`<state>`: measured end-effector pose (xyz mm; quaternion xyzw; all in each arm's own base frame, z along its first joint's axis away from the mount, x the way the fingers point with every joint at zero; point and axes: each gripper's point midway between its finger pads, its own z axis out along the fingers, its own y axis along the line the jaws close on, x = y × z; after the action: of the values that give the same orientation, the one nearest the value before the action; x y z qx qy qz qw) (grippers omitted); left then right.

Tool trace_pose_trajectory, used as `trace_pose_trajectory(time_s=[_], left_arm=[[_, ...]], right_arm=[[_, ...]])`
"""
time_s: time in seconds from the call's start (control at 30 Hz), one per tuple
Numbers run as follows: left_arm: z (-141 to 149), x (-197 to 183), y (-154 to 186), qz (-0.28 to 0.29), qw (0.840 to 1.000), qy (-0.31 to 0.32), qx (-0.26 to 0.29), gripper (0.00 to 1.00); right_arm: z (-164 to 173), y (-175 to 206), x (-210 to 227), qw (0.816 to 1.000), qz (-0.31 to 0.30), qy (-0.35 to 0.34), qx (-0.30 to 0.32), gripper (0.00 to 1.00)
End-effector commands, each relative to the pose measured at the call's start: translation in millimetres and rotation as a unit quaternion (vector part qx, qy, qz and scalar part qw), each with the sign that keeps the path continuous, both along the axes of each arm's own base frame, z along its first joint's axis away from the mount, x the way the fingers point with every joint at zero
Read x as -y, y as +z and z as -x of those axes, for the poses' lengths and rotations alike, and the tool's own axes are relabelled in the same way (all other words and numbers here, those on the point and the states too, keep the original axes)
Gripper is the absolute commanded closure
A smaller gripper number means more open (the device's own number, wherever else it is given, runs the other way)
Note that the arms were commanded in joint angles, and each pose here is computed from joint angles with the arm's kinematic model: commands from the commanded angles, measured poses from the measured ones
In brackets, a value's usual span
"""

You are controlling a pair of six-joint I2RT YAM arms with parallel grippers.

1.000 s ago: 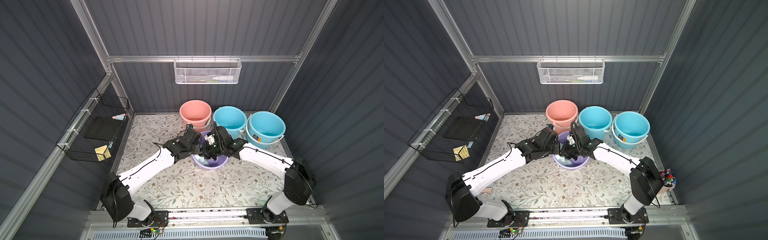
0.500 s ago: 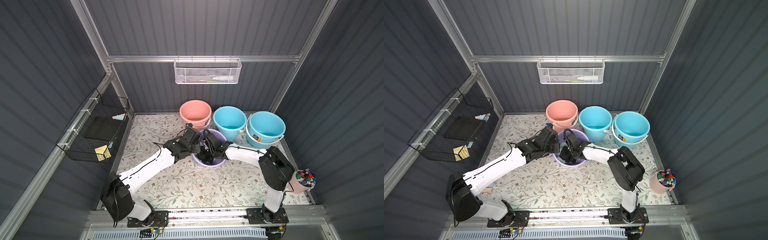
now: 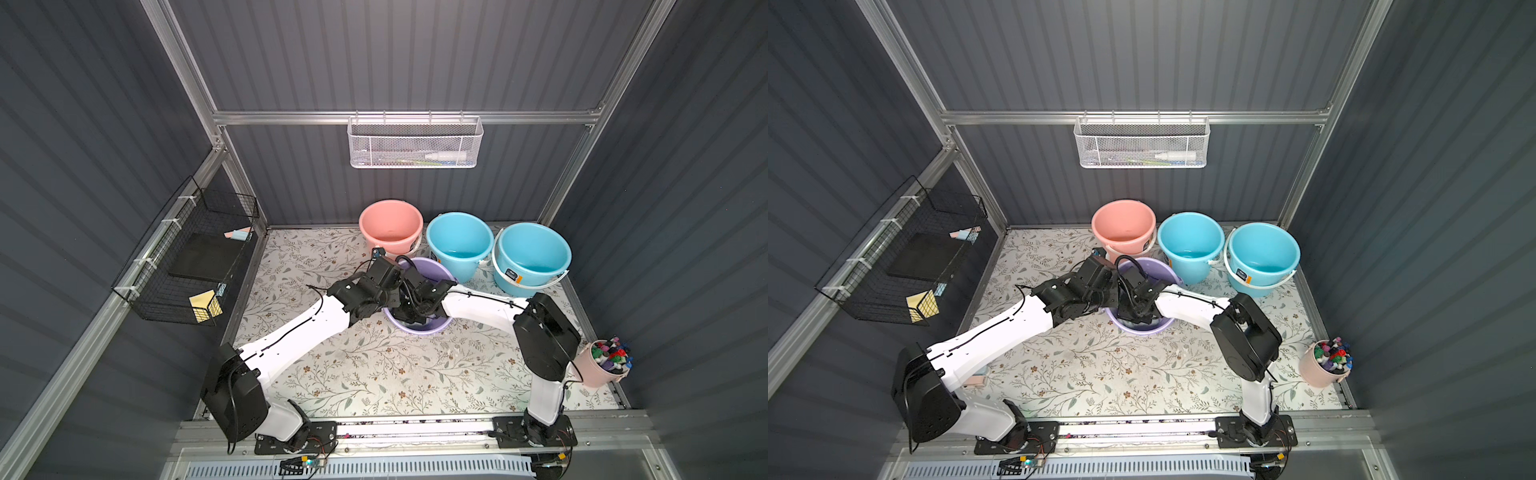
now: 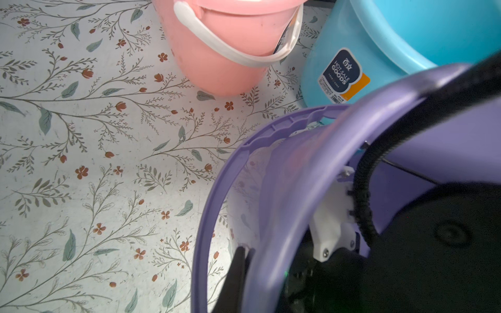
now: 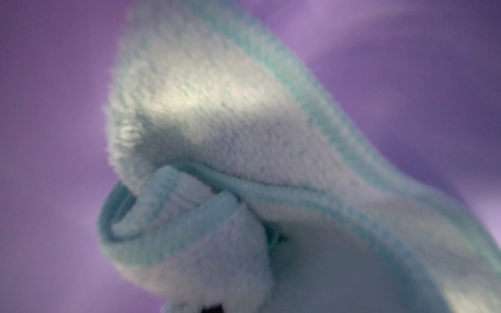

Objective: Wipe the inside of the bucket with a cloth
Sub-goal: Wipe the dirt from the inside of the bucket.

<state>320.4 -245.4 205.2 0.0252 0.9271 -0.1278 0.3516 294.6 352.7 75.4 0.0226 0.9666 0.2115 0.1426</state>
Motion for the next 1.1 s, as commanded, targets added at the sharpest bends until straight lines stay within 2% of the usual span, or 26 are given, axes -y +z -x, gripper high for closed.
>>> trace_pose_trajectory(time_s=[0.0,0.17,0.37,0.57,0.67,0.77,0.87,0.93,0.97,1.0,1.07], left_arm=[[10.9,18.7,24.0,0.04,0.998,-0.041,0.008,1.0],[11.0,19.5,21.5,0.038,0.998,-0.043,0.005,1.0],[11.0,20.2,20.8,0.04,0.998,-0.044,0.004,1.0],[11.6,20.8,21.0,0.041,0.998,-0.047,0.004,1.0],[12.6,23.1,21.4,0.046,0.998,-0.052,0.004,1.0],[13.1,24.6,20.4,0.048,0.997,-0.056,0.002,1.0],[13.2,24.7,19.1,0.045,0.997,-0.058,0.0,1.0],[13.6,25.7,19.1,0.046,0.997,-0.06,-0.001,1.0],[13.9,26.1,18.9,0.045,0.997,-0.061,-0.001,1.0],[14.1,26.5,19.1,0.046,0.997,-0.062,-0.002,1.0],[14.6,27.3,18.7,0.048,0.997,-0.065,-0.002,1.0]], right_arm=[[-4.9,24.5,22.8,0.997,0.054,0.002,0.063,1.0],[1.4,55.9,34.2,0.995,0.026,0.002,0.1,1.0],[-5.4,108.4,45.8,0.981,0.003,0.008,0.192,1.0],[-24.2,153.4,63.4,0.947,0.041,0.024,0.318,1.0],[-33.6,168.9,57.1,0.919,0.056,0.066,0.384,1.0],[-37.0,188.7,42.7,0.881,0.052,0.122,0.455,1.0],[-30.9,201.8,28.7,0.826,0.056,0.195,0.526,1.0],[-25.6,202.4,24.5,0.781,0.077,0.242,0.571,1.0],[-26.6,200.0,25.7,0.766,0.094,0.254,0.584,1.0],[-30.3,196.2,28.6,0.757,0.112,0.261,0.588,1.0],[-36.7,187.4,34.1,0.755,0.135,0.273,0.581,1.0]])
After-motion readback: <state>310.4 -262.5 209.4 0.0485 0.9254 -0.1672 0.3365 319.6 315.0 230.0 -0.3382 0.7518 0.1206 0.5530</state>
